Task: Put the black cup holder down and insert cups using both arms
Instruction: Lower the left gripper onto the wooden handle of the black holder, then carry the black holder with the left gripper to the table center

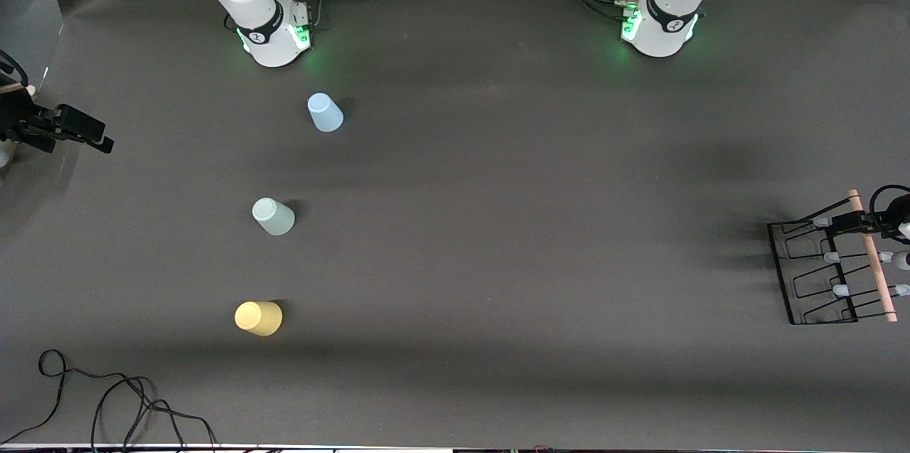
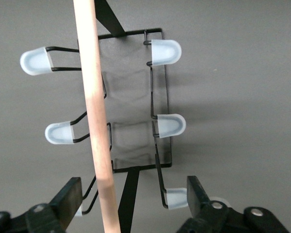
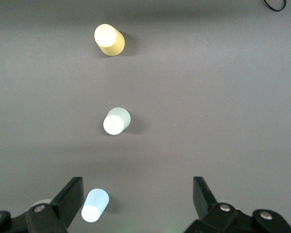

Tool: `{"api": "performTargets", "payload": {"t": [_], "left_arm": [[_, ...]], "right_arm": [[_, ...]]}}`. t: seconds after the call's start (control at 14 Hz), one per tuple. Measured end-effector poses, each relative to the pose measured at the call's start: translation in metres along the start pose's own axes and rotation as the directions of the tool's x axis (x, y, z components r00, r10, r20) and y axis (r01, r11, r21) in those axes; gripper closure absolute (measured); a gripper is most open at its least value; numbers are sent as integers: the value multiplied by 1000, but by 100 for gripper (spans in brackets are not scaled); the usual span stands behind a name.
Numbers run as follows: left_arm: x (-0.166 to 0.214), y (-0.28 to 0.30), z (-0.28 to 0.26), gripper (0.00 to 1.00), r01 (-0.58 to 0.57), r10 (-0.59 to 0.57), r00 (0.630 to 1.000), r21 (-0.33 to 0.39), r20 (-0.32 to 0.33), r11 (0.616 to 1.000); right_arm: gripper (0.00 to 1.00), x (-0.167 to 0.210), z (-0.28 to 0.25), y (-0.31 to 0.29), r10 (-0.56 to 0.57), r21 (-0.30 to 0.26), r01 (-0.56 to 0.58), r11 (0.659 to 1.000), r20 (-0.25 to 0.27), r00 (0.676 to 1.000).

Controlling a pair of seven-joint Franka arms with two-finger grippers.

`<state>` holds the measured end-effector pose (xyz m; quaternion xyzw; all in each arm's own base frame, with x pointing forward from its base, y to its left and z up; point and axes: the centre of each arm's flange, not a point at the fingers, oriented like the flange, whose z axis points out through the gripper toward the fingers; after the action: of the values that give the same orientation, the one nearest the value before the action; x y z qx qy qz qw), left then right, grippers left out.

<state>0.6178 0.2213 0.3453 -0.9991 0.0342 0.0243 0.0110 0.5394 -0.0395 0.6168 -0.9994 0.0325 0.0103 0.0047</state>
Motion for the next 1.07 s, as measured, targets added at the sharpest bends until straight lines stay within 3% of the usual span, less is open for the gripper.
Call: {"api": "performTargets", "payload": {"t": [0.07, 0.14, 0.43, 0.57, 0.85, 1.07], "left_arm": [[1, -1, 5, 8, -5, 5, 1000, 2, 4, 1000], [1, -1, 9, 18, -9, 9, 1000, 2, 10, 1000], [0, -4, 14, 65, -29, 29, 999, 21, 29, 999], [1, -7, 13, 83, -56, 53, 998, 57, 44, 997], [12, -1, -9, 84, -84, 81, 996, 71, 46, 994], [32, 36, -51, 84, -75, 72, 996, 75, 47, 994]], "right_arm": [[0, 0, 0, 0, 0, 0, 0, 1000, 0, 1000], [0, 0, 0, 0, 0, 0, 0, 1000, 0, 1000], [0, 0, 0, 0, 0, 0, 0, 1000, 0, 1000], [0, 0, 1, 0, 0, 0, 0, 1000, 1, 1000], [0, 1, 2, 0, 0, -1, 0, 1000, 4, 1000], [0, 1, 2, 0, 0, -1, 0, 1000, 5, 1000]]}}
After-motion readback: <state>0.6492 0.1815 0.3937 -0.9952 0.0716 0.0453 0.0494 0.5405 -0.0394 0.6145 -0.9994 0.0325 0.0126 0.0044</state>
